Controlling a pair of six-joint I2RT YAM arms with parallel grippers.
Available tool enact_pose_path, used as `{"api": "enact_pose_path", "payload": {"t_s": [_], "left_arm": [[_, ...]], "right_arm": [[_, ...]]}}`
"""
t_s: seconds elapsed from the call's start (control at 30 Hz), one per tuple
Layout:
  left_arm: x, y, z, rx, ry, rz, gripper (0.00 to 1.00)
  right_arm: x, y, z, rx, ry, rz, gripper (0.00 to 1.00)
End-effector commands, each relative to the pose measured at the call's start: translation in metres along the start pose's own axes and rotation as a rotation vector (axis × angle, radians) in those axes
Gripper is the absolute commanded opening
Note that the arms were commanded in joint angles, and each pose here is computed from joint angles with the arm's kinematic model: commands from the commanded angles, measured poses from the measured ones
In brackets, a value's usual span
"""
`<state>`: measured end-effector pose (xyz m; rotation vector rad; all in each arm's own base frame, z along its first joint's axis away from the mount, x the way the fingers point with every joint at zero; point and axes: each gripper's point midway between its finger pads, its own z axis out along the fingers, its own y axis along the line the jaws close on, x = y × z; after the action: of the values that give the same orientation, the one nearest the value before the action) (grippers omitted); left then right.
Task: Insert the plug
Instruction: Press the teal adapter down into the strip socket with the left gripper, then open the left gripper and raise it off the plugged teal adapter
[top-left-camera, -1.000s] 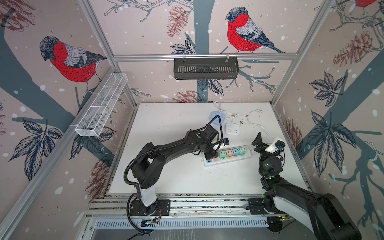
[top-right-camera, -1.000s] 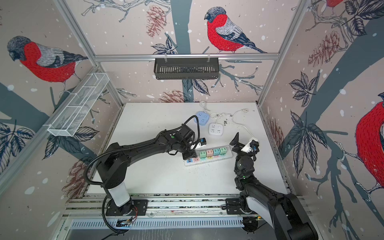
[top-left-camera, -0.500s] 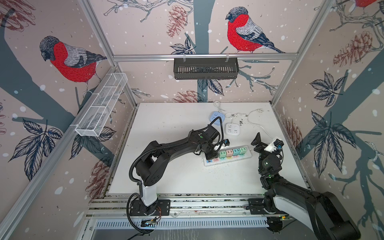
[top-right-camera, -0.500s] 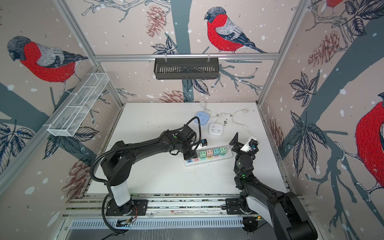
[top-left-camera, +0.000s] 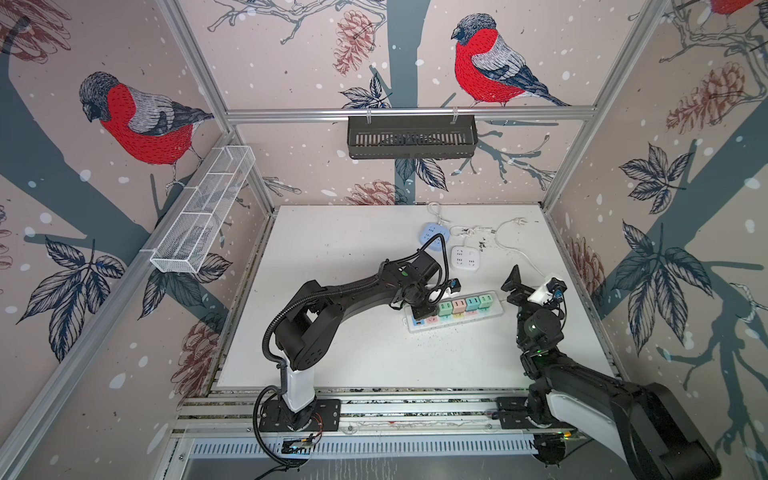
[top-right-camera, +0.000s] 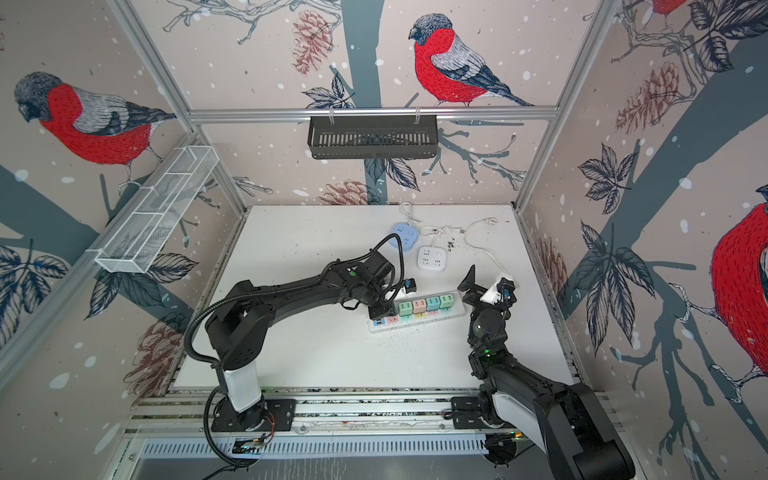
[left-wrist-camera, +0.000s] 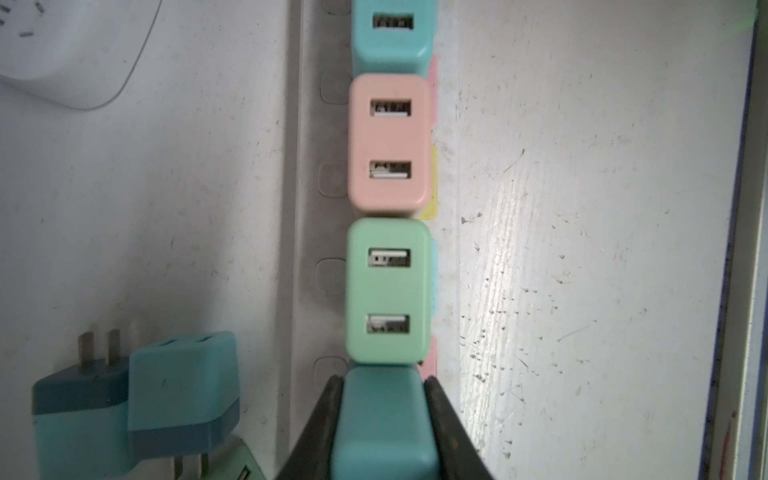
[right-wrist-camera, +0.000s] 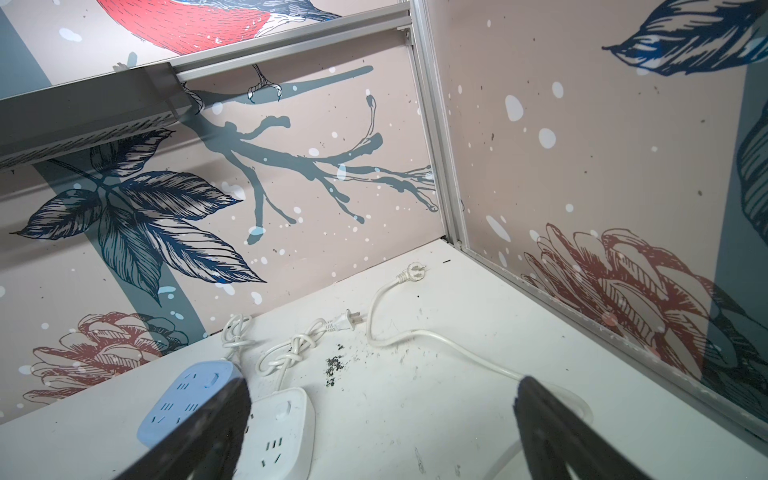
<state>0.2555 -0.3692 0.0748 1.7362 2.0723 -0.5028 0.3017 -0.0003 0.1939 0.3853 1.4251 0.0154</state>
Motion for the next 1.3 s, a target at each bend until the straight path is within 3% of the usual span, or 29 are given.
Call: {"api": "enact_pose_path", "payload": {"t_s": [0.0,0.17,0.77,1.0,1.03,1.07,1.1,1.27], "left_arm": [[0.003,-0.003,0.005,0.013,0.019,0.013,0.00],[0.008,-0.012,0.013,0.024,0.078,0.029,0.00],[0.012,-0.011,0.029,0.055,0.111,0.006,0.00],[0.006,-0.009,0.027,0.046,0.091,0.010,0.15],[0.003,-0.010,0.025,0.046,0.078,0.012,0.19],[0.001,-0.010,0.023,0.044,0.069,0.012,0.34],[-0.001,-0.009,0.020,0.041,0.061,0.014,0.96],[-0.023,-0.005,-0.003,-0.010,-0.018,0.041,0.99]], "right_arm": [[-0.008,0.003,0.001,-0.011,-0.028,0.018,1.00],[-0.008,0.001,0.000,-0.008,-0.032,0.020,1.00],[-0.009,0.001,-0.003,-0.015,-0.042,0.029,1.00],[-0.009,0.003,-0.001,-0.017,-0.036,0.022,1.00],[-0.009,0.002,-0.002,-0.017,-0.039,0.025,1.00],[-0.009,0.001,-0.003,-0.016,-0.041,0.029,1.00],[-0.010,0.001,-0.003,-0.014,-0.043,0.030,1.00],[-0.009,-0.002,-0.002,0.000,-0.044,0.033,1.00]]}}
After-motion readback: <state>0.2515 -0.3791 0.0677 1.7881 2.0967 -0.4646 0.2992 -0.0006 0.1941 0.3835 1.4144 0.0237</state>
